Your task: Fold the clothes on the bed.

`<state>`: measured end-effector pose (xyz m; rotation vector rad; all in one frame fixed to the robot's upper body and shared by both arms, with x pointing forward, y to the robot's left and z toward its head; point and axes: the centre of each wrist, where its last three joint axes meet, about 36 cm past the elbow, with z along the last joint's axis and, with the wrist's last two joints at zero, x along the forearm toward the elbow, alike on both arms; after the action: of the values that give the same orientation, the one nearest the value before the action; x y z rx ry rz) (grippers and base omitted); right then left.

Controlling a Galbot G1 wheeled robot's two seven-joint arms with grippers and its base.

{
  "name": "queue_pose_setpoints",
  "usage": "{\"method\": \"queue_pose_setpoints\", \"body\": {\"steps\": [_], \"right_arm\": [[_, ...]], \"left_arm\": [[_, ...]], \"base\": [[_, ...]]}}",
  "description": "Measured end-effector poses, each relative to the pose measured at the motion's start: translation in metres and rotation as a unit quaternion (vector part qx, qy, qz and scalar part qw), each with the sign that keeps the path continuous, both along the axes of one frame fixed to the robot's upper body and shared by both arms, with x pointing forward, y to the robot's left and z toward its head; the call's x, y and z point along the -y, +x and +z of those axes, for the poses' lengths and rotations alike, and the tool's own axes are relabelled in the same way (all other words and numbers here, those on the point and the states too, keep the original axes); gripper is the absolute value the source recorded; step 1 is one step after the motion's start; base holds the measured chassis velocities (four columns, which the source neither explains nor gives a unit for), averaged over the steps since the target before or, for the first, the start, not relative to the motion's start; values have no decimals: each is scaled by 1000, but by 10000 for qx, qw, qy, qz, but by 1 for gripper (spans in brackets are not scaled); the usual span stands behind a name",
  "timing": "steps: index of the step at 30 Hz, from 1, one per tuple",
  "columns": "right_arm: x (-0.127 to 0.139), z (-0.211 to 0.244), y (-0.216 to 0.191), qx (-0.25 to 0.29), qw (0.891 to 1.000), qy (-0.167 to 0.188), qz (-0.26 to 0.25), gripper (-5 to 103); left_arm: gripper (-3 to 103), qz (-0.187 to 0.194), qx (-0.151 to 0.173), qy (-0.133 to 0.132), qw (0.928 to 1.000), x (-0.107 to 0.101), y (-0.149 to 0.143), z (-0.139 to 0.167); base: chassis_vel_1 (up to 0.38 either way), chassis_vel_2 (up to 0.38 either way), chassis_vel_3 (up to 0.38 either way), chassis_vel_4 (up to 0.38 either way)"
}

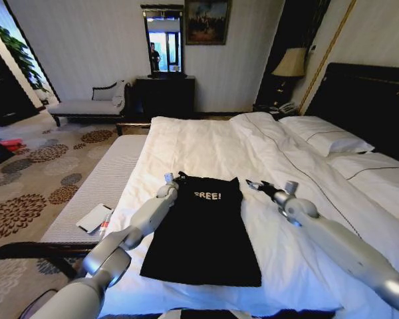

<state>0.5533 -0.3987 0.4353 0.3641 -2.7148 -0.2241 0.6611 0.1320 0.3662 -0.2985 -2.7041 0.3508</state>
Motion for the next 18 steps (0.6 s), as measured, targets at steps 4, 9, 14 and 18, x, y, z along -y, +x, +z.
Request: {"method": "queue_pose_setpoints", "body": {"steps": [4,9,14,18], "right_arm": [[-13,-15,30,-106,9997,-154,162,100],[-18,-21,61,-111,9994,-313,106,100],[-12,-32,73,-206,9988,-445,49,100],[-10,-44,69,-296,9986,-438,70,100]], "left_arm": [[4,65,-9,46,10000,-5,-5,-2],[3,71,-12,88,9999,-10,-7,-1],[3,47,8,103,9999,-10,-4,2],[3,37,0,97,9999,-7,-4,2]], "base": [[0,0,0,0],[0,0,0,0],[0,0,0,0],[0,0,0,0]]}}
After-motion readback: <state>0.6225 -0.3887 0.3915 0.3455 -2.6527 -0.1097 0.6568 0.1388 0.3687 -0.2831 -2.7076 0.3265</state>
